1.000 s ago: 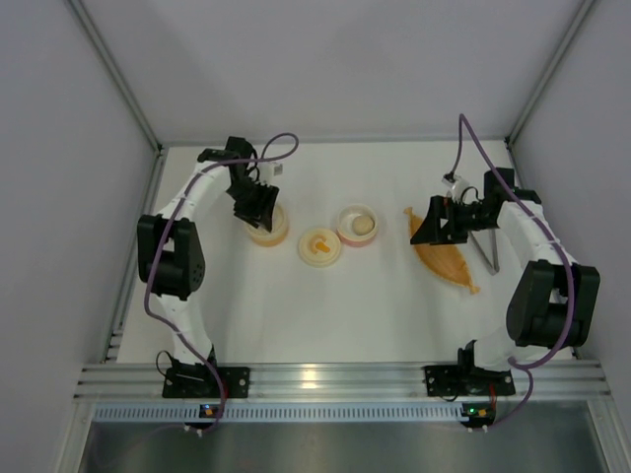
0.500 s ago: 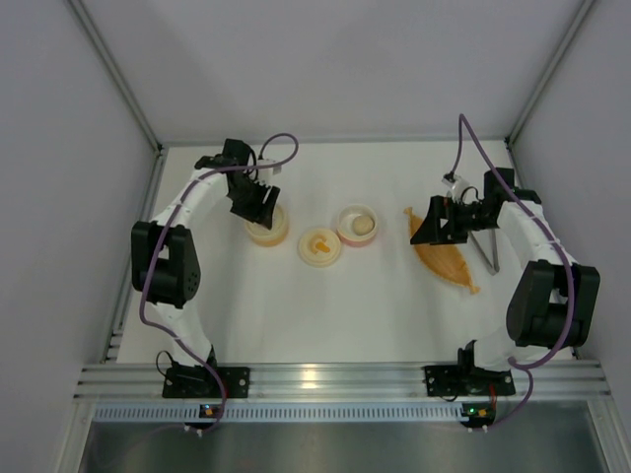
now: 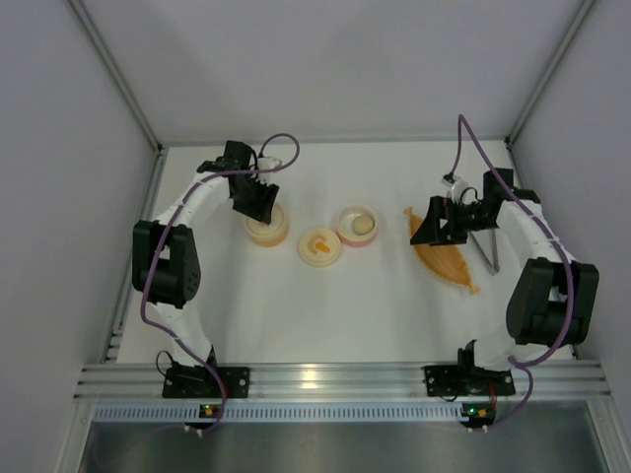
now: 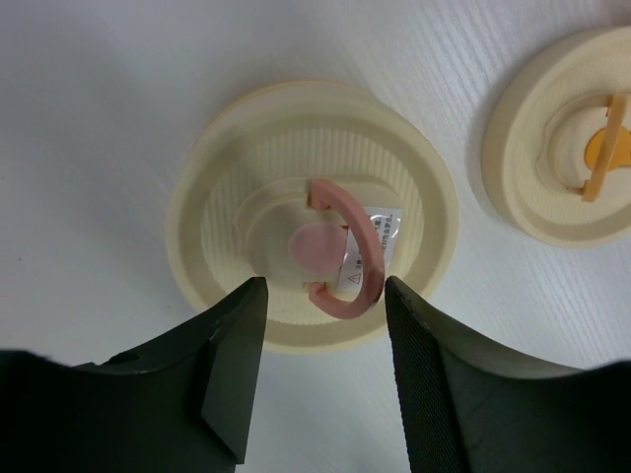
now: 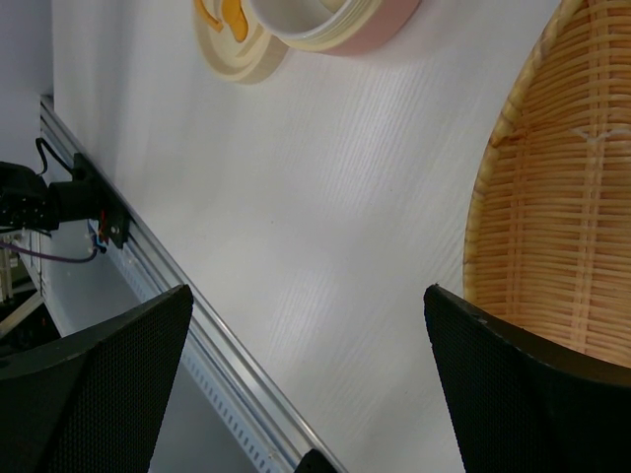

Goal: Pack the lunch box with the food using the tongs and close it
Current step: Close the box lid on the packing box.

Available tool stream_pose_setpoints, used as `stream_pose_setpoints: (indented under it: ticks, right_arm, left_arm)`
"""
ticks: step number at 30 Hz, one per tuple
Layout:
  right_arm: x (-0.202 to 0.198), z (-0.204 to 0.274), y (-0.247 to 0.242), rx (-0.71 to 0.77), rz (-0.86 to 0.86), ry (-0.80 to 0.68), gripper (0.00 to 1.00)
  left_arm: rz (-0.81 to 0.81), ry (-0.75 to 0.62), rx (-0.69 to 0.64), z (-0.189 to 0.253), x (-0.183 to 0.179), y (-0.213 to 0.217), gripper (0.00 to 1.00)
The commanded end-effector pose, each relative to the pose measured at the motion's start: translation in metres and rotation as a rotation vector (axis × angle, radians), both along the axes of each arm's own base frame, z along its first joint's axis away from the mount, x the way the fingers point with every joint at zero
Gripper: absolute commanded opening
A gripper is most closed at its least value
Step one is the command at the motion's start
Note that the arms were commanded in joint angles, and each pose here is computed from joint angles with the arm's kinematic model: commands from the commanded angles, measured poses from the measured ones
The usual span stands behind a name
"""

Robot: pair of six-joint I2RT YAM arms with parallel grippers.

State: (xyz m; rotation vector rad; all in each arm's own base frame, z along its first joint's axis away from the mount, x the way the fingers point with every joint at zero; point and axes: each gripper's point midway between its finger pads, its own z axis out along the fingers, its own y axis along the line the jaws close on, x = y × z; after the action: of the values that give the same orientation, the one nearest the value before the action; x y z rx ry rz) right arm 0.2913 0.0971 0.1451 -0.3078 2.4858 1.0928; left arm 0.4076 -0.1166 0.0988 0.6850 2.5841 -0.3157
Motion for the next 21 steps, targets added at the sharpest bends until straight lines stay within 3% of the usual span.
stream_pose_setpoints:
  ticks: [1,10,21]
  right_arm:
    - [0.012,0.009,0.001,0.005,0.016,-0.065,1.00]
    - [0.012,0.007,0.000,0.003,0.019,-0.064,0.99]
    - [0.011,0.006,0.001,0.007,0.023,-0.060,0.99]
  left_arm:
    - [-0.004,-0.103,-0.020,0.018,0.018,-0.005,0.56]
    - [-0.012,-0.078,-0.026,0.012,0.014,-0.007,0.36]
    - [-0.008,-0.068,-0.021,0.005,0.014,-0.007,0.35]
